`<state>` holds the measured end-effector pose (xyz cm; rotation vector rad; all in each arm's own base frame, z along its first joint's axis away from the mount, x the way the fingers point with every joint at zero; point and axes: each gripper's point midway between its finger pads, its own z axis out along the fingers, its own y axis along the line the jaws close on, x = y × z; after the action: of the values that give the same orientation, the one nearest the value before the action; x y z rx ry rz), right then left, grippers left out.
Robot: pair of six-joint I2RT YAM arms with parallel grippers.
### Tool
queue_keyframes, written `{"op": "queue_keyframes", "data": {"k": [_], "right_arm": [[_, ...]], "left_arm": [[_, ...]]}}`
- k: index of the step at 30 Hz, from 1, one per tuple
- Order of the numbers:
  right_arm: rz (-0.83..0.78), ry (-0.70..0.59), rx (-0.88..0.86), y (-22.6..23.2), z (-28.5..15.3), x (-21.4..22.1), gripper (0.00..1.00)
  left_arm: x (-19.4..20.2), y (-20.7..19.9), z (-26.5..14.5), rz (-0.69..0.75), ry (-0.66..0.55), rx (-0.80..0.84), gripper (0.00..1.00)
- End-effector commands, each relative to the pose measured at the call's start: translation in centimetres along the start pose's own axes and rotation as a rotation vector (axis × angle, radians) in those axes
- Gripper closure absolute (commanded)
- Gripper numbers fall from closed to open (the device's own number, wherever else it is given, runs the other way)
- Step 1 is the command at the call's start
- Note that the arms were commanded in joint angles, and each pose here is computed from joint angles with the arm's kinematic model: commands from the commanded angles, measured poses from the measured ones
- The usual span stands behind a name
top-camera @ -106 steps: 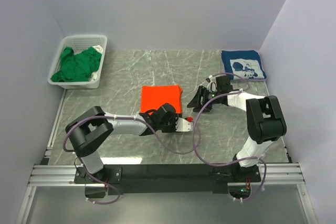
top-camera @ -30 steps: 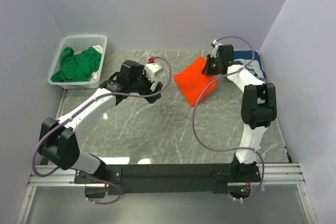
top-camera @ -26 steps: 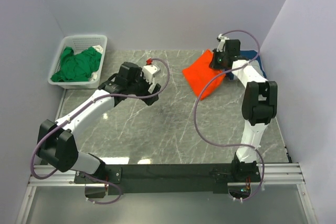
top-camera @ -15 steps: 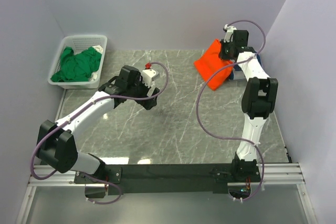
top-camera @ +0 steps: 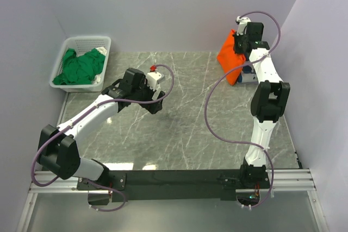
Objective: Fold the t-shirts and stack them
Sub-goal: Neatly place the folded tshirt to the corner
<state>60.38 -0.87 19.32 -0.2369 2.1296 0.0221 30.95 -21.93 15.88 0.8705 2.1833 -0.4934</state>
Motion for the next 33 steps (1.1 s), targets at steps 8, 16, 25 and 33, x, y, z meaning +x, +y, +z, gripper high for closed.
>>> {"op": "queue_keyframes", "data": {"k": [8,16,25,33], "right_arm": [[-0.048,-0.122,0.046,-1.9,-4.0,-6.0,1.0],[-0.067,-0.142,0.057,-3.1,-5.2,-7.4,1.0],[-0.063,-0.125,0.063,-4.6,-5.1,-6.7,1.0],[-0.048,-0.056,0.082,-6.7,-2.3,-3.0,1.0]], "left_arm": [[-1.6,0.0,-0.6,0.006,-0.04,-0.001,0.01],[-1.9,0.0,-0.2,0.004,-0.035,0.009,0.01],[-1.5,0.0,0.3,0.005,-0.021,0.014,0.01],[-1.3,0.1,0.7,-0.003,-0.001,0.019,0.01]]}}
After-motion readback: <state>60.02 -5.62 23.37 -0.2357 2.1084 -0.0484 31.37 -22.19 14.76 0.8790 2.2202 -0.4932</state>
